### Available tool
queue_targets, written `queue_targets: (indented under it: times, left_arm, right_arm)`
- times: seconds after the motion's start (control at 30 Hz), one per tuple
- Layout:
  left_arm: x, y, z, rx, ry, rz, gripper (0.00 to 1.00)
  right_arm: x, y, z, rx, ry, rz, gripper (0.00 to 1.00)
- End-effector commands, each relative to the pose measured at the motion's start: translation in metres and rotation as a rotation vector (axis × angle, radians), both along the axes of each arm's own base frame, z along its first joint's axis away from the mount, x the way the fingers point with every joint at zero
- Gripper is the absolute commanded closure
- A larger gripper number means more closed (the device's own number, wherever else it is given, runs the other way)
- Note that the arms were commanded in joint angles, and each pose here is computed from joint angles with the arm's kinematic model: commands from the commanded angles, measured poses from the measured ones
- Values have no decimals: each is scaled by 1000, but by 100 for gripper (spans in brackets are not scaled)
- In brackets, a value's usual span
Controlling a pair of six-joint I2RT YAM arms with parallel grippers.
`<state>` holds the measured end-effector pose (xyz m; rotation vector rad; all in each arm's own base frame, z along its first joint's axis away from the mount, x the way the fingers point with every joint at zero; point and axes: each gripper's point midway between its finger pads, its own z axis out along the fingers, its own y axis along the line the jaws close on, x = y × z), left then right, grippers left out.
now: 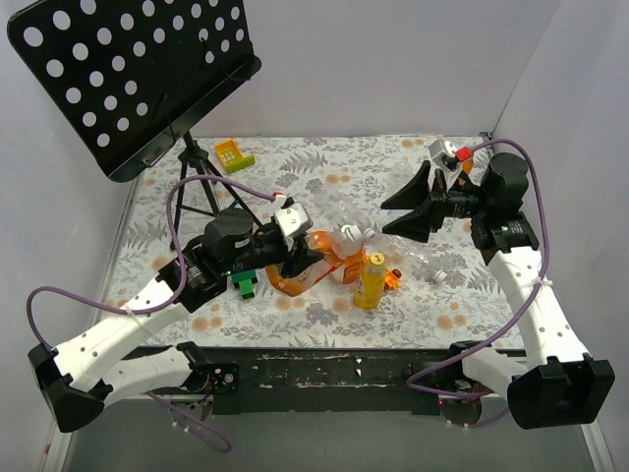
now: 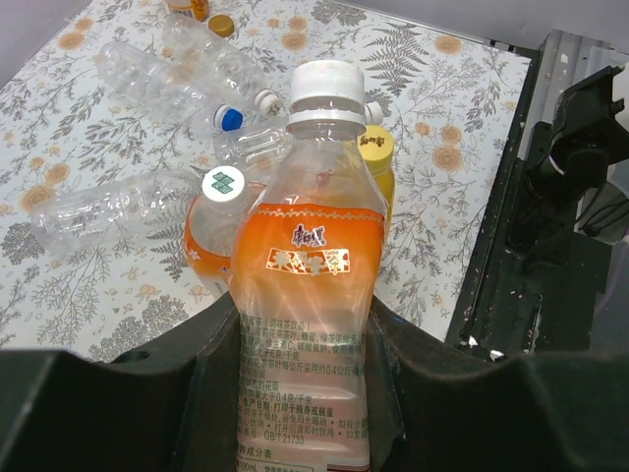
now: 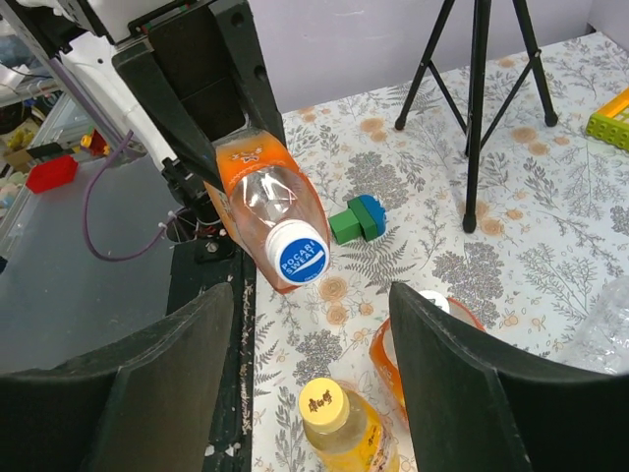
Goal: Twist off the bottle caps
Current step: Unscrew the bottle cap from the plastic bottle.
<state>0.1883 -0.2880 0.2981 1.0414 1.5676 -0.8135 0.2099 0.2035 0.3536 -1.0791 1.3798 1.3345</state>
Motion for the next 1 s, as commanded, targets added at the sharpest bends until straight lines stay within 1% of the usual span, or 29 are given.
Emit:
queue_targets:
  times: [0.0,0.13,0.23,0.43,0.47,0.57,0.8,0.97]
  left_arm:
    - [7,-3,19,-34,-59,57,100]
    - [9,-7,20,-23,-85,86,100]
    - [10,-10,19,-8,-100,109,100]
    - [8,-17,18,13,-121,120,100]
    - [12,-15,18,20,-127,149,100]
    - [12,-17,19,26,-139,160,100]
    - [14,-22,15,49,-158,176,100]
    - [15,-30,16,55,-172,173,100]
  right_arm:
    - [7,0,10,8,33,-21,29]
    - [13,1,10,4,128,-26,29]
    - [19,1,9,-7,169,-40,30]
    - [25,1,10,-18,189,-66,30]
    - [26,1,10,-20,195,-69,30]
    - [28,1,8,-27,225,-79,30]
    - [34,4,10,-35,239,-112,28]
    - [34,18,0,-53,310,-89,28]
